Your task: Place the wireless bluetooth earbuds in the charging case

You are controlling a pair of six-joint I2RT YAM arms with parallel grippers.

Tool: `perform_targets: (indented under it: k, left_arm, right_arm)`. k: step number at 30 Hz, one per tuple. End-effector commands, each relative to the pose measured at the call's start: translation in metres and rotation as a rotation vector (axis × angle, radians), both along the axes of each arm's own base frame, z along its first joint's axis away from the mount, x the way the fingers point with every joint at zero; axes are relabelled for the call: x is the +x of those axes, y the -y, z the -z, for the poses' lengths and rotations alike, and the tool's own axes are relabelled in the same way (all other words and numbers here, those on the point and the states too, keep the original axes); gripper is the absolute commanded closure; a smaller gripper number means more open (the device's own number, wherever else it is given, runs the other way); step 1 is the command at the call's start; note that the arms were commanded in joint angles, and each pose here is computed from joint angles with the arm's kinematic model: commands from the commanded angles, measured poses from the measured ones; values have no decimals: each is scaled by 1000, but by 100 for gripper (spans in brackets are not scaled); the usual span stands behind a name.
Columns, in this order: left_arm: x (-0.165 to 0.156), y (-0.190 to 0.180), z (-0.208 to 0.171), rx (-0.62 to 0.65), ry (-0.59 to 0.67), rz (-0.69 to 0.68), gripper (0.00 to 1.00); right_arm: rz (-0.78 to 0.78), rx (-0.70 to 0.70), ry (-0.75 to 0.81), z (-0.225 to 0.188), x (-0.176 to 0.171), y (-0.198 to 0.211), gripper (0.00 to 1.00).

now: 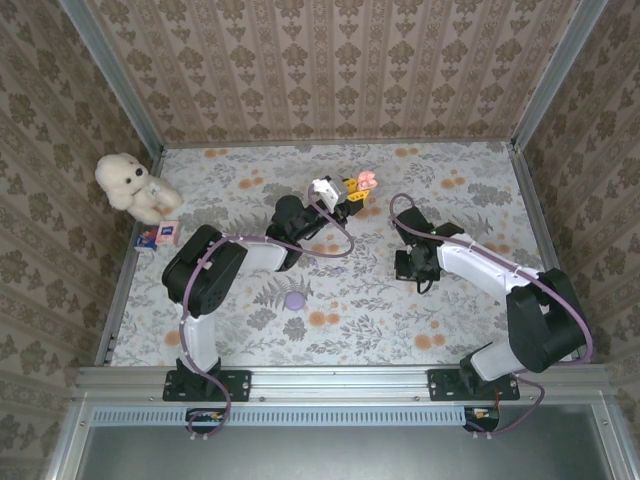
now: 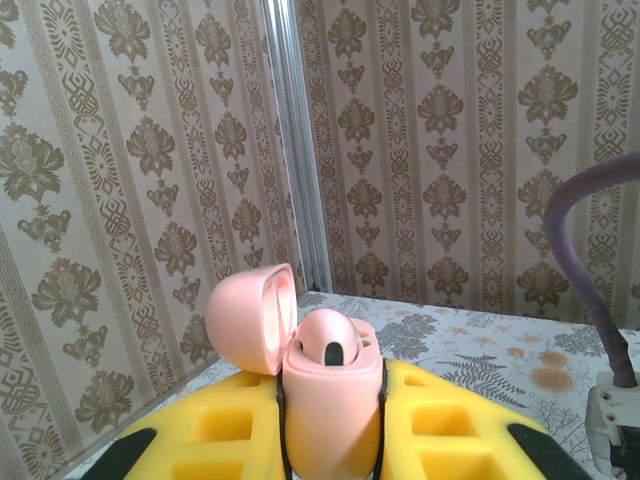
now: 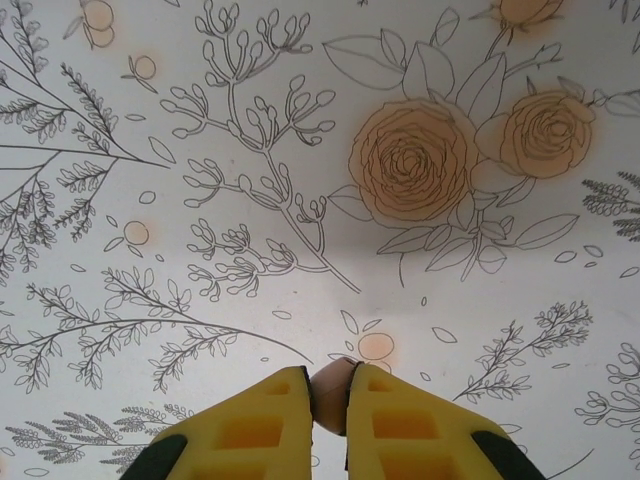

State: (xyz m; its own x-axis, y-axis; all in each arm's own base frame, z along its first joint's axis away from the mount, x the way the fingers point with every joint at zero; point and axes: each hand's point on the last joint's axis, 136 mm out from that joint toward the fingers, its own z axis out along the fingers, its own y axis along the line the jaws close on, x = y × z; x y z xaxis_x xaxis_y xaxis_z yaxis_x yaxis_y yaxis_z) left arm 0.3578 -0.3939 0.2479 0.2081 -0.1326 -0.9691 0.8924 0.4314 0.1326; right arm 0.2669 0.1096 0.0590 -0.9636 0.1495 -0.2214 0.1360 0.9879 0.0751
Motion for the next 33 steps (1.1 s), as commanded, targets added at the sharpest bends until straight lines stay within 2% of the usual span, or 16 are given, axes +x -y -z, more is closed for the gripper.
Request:
perform_targets:
  k: [1,13,20,33]
  left_arm:
    - [-1,3,-16,-45,28,6,100]
    - [-2,3,-18,-48,32,6,100]
    - [-1,3,-18,-46,36,2,100]
    - [0,3,-19,-48,39,1,100]
  right_arm:
    - [28,24,-33,14,-6,-1,87]
    - [51,-10,-114,49,-6,-1,86]
    - [39,-22,-123,48,-11,2,70]
    - [-9,-57,-143,47,-16,-3,66]
